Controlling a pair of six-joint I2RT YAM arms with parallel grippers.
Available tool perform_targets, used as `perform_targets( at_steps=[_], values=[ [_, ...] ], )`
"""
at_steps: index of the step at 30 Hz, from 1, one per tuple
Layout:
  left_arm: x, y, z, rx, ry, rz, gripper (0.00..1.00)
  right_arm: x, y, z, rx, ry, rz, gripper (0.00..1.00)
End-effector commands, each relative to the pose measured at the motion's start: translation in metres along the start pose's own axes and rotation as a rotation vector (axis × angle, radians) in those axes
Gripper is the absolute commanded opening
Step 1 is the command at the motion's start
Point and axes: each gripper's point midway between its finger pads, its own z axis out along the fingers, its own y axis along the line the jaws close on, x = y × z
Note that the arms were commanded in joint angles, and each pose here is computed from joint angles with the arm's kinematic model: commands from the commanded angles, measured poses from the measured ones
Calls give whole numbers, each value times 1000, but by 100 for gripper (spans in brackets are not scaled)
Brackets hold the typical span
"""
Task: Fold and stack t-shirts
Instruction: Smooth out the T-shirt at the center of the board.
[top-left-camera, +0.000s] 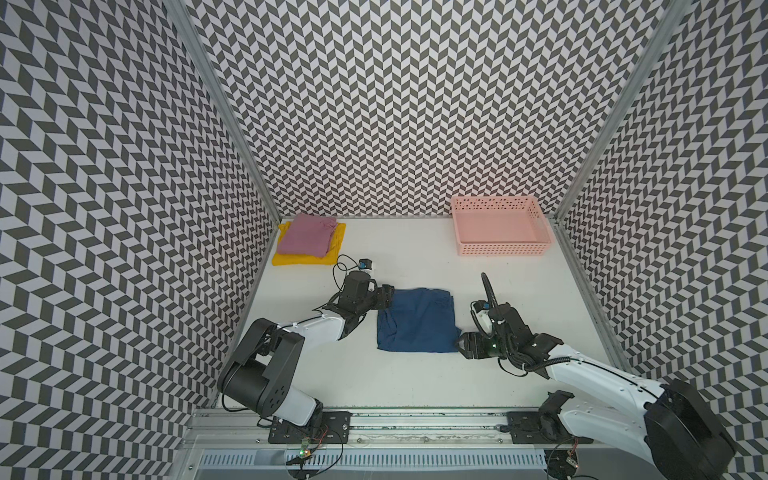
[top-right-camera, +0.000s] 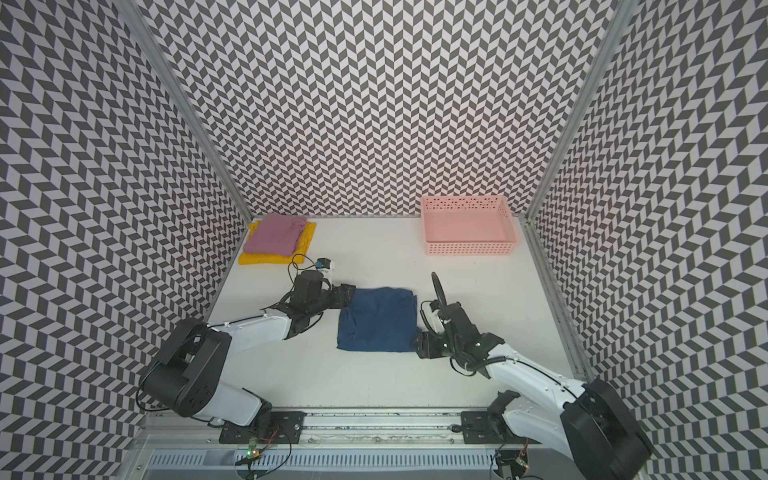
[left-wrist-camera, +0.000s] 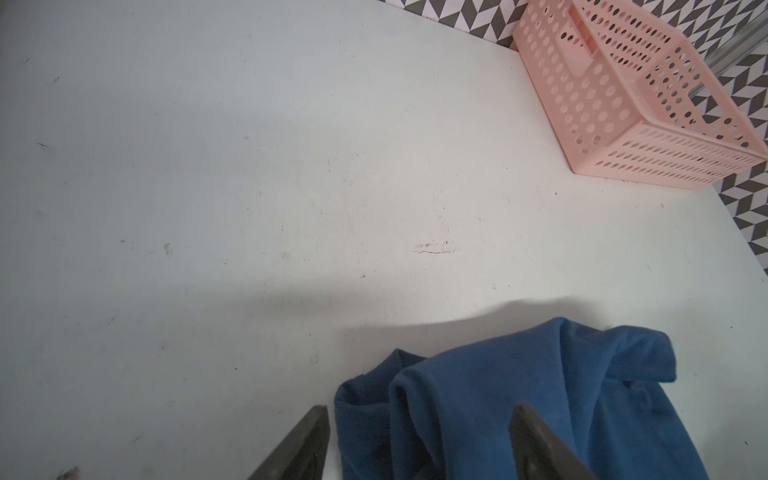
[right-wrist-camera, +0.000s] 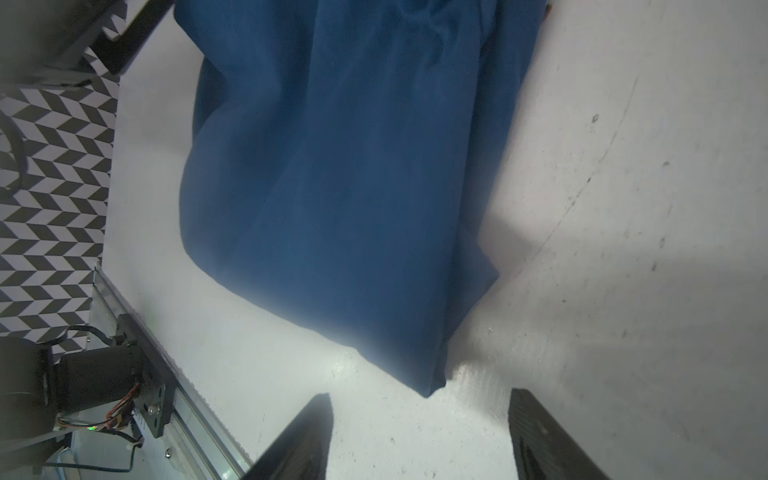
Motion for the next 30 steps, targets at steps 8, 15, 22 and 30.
perform_targets(
  at_steps=[8, 15, 22, 30],
  values=[
    [3, -12, -8, 73, 8, 15, 70, -1, 6, 23, -63, 12, 2, 68],
    [10, -11, -19, 68, 18, 15, 69, -1, 9, 30, -74, 20, -6, 68],
    [14, -22, -15, 134, 46, 16, 64, -1, 10, 36, -78, 28, -7, 67],
    [38, -23, -2, 150, 135, 8, 61, -1, 11, 37, -76, 31, -10, 67]
  ],
)
